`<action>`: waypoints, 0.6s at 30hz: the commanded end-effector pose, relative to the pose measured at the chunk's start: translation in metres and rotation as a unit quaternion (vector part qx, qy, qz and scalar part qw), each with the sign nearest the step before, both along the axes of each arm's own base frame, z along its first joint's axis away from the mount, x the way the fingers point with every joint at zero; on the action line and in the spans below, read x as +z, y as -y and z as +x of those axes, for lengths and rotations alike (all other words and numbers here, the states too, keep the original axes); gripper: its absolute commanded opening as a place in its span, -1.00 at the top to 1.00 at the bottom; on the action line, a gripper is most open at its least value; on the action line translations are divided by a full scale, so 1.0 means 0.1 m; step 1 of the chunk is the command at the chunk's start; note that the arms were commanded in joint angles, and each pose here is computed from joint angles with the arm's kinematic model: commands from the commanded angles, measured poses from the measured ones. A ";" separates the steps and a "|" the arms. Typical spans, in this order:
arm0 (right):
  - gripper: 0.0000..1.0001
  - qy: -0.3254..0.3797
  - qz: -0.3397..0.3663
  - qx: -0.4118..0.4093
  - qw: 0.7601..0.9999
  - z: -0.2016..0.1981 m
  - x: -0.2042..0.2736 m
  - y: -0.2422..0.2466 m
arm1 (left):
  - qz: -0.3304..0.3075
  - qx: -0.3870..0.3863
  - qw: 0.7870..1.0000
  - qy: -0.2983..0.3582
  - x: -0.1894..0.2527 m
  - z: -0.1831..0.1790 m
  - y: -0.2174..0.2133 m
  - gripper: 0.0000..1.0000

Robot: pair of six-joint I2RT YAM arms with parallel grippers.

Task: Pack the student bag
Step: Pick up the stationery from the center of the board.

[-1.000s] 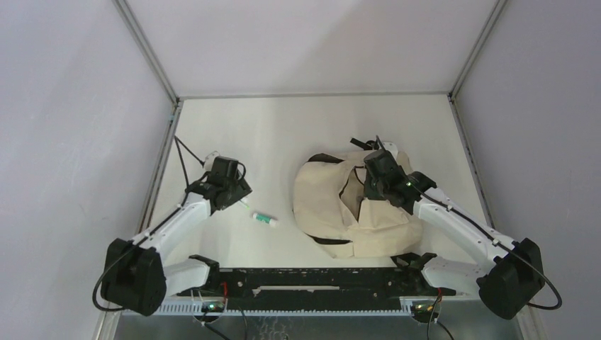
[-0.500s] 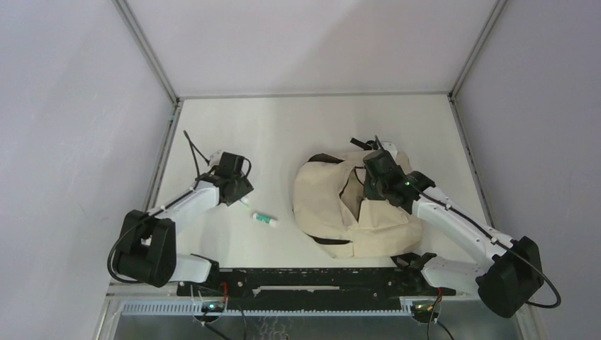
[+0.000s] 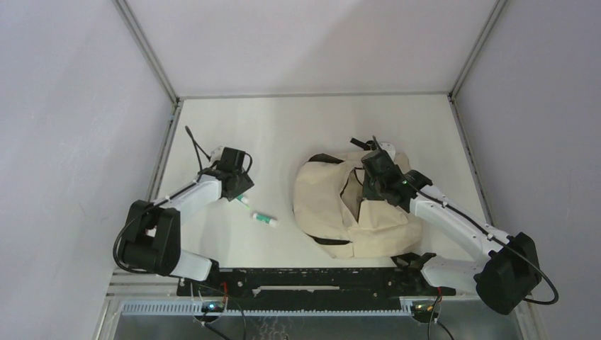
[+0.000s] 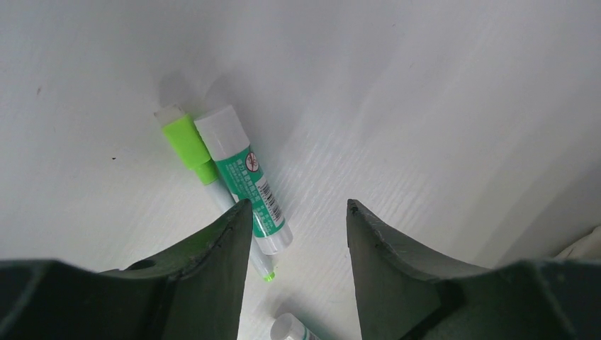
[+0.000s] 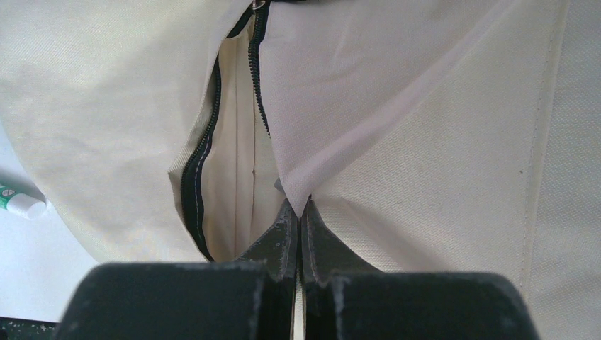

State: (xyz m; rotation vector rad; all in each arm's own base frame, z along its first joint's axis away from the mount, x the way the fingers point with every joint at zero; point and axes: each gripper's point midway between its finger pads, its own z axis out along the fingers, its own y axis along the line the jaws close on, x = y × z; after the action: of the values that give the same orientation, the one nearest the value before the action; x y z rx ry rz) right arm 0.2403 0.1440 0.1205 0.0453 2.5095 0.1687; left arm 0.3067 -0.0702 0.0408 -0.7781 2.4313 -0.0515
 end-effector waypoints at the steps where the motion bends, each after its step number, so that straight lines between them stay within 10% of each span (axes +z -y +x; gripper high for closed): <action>1: 1.00 0.032 0.025 0.010 0.999 0.12 0.13 -0.15 | 0.002 0.021 0.999 0.034 0.17 0.19 -0.04 -0.13; 18: 1.00 0.025 0.028 0.014 0.999 0.14 0.08 -0.19 | -0.003 0.022 1.000 0.018 0.02 0.27 -0.02 0.07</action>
State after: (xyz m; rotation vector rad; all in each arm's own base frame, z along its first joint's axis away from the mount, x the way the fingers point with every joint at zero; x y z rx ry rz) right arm 0.2417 0.1450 0.1146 0.0418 2.5253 0.1559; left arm 0.3066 -0.0626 0.0256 -0.8114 2.4516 0.0022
